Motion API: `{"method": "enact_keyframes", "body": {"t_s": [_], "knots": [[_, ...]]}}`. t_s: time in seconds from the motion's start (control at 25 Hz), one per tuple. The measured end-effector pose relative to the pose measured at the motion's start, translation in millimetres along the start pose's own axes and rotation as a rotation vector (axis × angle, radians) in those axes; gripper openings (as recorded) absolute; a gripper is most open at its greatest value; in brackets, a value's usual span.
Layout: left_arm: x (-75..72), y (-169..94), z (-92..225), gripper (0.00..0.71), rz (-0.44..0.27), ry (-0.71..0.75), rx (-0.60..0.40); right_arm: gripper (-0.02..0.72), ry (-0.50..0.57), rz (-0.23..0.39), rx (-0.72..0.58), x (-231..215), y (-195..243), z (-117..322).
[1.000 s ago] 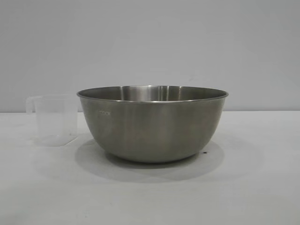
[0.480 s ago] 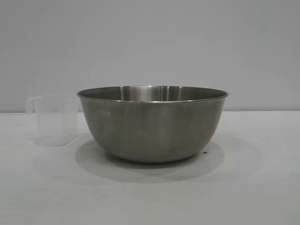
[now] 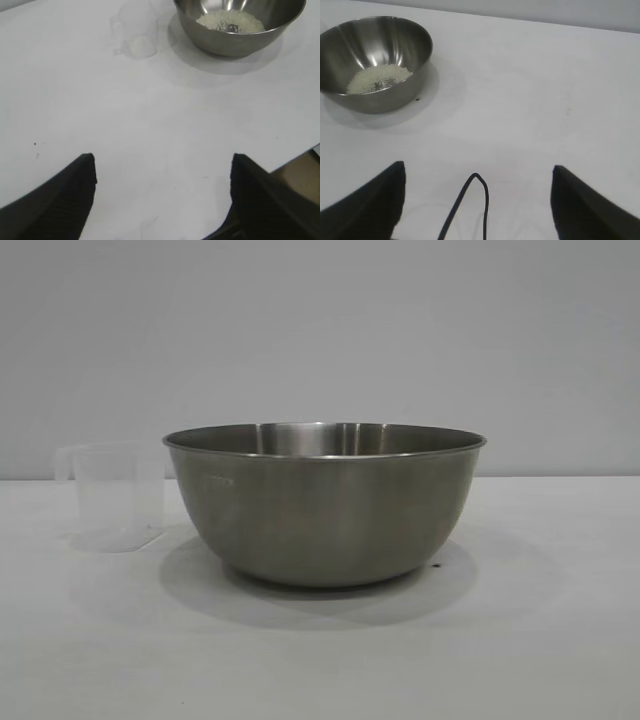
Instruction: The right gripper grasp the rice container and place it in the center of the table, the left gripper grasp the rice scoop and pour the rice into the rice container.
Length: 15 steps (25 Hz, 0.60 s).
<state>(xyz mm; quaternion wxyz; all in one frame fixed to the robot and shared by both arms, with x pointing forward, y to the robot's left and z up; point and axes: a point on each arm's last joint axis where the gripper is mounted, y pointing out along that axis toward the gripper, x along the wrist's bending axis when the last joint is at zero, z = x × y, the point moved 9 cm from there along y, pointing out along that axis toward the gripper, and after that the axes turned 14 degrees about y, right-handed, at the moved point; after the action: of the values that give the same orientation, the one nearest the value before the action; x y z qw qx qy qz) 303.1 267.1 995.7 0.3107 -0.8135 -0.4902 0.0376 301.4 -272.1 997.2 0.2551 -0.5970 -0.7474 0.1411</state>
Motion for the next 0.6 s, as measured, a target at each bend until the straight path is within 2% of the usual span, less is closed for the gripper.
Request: {"method": "enact_keyframes", "body": {"t_s": [0.6], "knots": [[0.6, 0.0, -1.6, 0.521, -0.003, -0.013, -0.009, 0.538, 0.0, 0.0, 0.0, 0.0, 0.0, 0.0]]}}
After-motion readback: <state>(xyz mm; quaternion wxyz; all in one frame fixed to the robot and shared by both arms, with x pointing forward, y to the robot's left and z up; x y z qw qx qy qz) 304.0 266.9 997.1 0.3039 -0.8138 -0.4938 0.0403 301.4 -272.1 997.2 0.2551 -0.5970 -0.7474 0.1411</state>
